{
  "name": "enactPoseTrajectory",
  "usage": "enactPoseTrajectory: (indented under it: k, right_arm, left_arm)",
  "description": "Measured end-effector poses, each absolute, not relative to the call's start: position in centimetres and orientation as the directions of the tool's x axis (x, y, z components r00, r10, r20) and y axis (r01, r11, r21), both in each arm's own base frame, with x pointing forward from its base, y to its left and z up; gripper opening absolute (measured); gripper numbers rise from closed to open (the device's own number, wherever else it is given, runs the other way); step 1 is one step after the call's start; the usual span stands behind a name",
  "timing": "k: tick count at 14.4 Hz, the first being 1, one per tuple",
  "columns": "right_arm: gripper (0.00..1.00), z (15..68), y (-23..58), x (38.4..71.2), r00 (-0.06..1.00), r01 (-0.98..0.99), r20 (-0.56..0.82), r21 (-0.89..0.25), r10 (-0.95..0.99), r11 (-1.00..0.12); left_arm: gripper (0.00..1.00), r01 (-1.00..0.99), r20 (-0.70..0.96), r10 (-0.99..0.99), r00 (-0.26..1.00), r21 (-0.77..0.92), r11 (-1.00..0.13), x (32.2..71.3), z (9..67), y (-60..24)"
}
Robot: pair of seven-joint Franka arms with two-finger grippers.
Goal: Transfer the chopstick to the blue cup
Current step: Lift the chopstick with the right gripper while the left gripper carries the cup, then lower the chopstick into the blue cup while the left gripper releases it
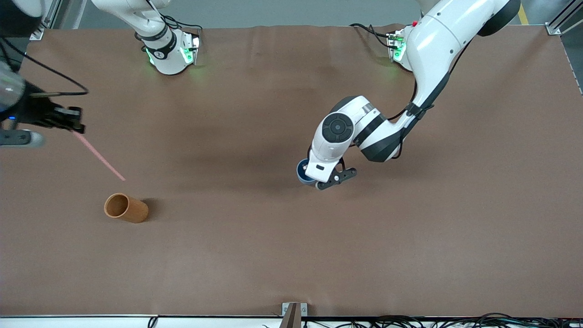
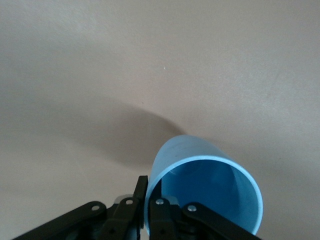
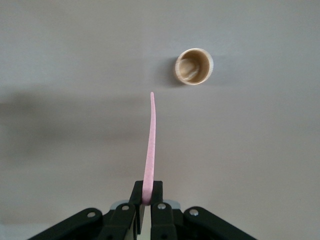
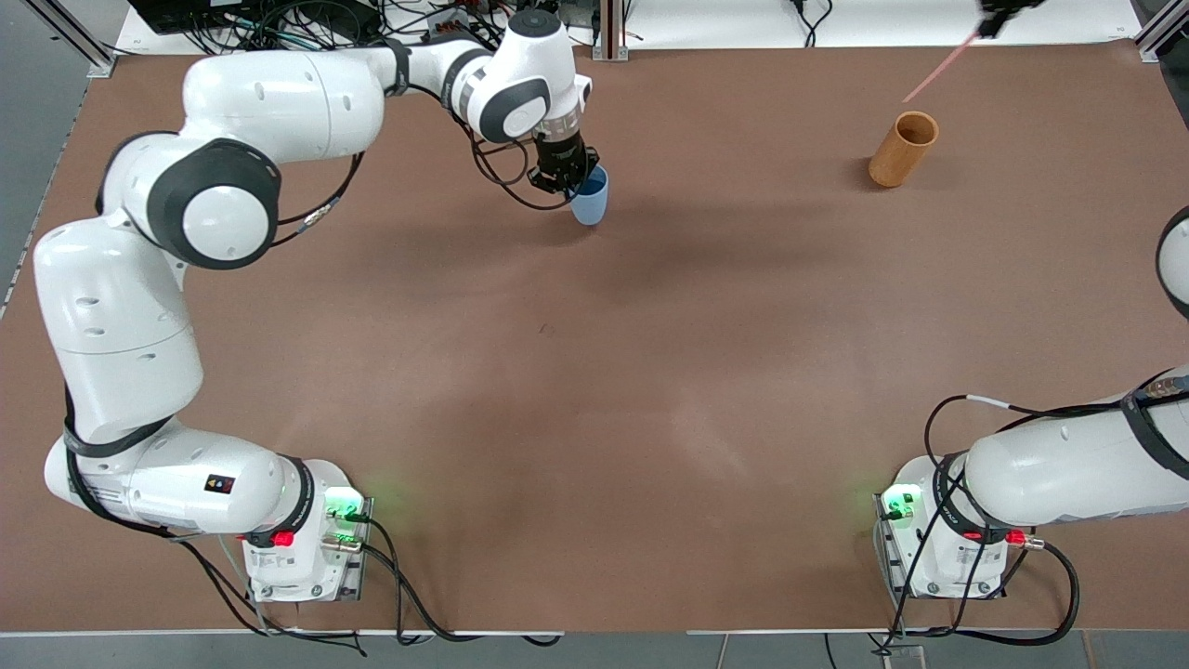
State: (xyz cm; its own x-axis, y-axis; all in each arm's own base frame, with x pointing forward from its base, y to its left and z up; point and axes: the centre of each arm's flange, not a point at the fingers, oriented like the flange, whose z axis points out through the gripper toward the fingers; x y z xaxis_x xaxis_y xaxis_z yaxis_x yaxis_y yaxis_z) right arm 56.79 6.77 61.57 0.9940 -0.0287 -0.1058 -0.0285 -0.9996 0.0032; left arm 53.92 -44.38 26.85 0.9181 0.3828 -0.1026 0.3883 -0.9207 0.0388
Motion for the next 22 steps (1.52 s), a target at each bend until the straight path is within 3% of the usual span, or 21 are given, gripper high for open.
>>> enactPoseTrajectory:
  k: [4, 8, 10, 13, 18, 22]
  right_arm:
    - [0.09, 61.8, 18.5, 55.2, 0.987, -0.133, -0.088, 0.023, -0.135, -0.991]
    - [0.09, 61.9, 29.2, 54.7, 0.941, -0.324, -0.123, -0.066, -0.315, -0.944]
    - [0.09, 61.1, 32.7, 55.3, 0.914, -0.392, -0.153, -0.098, -0.375, -0.915]
    - [0.09, 59.4, 37.5, 55.5, 0.889, -0.452, -0.147, -0.133, -0.434, -0.882]
    - [0.09, 54.7, 46.7, 53.3, 0.841, -0.540, -0.161, -0.180, -0.517, -0.822]
    - [0.09, 50.4, 51.2, 52.0, 0.837, -0.545, -0.169, -0.170, -0.521, -0.821]
  left_arm:
    - [0.05, 0.389, -0.078, 0.386, 0.919, 0.031, -0.921, 54.1, 25.5, -44.5]
    - [0.07, 0.393, -0.039, 0.392, 0.919, 0.019, -0.919, 54.0, 24.8, -44.8]
    - [0.21, 0.394, -0.039, 0.393, 0.919, 0.020, -0.919, 54.1, 24.7, -44.8]
    - [0.52, 0.391, -0.030, 0.390, 0.920, 0.025, -0.920, 54.6, 27.4, -44.8]
    - [1.00, 0.331, -0.028, 0.330, 0.943, 0.049, -0.942, 56.4, 41.3, -39.8]
    - [1.00, 0.246, -0.010, 0.246, 0.969, 0.055, -0.968, 59.0, 50.5, -28.1]
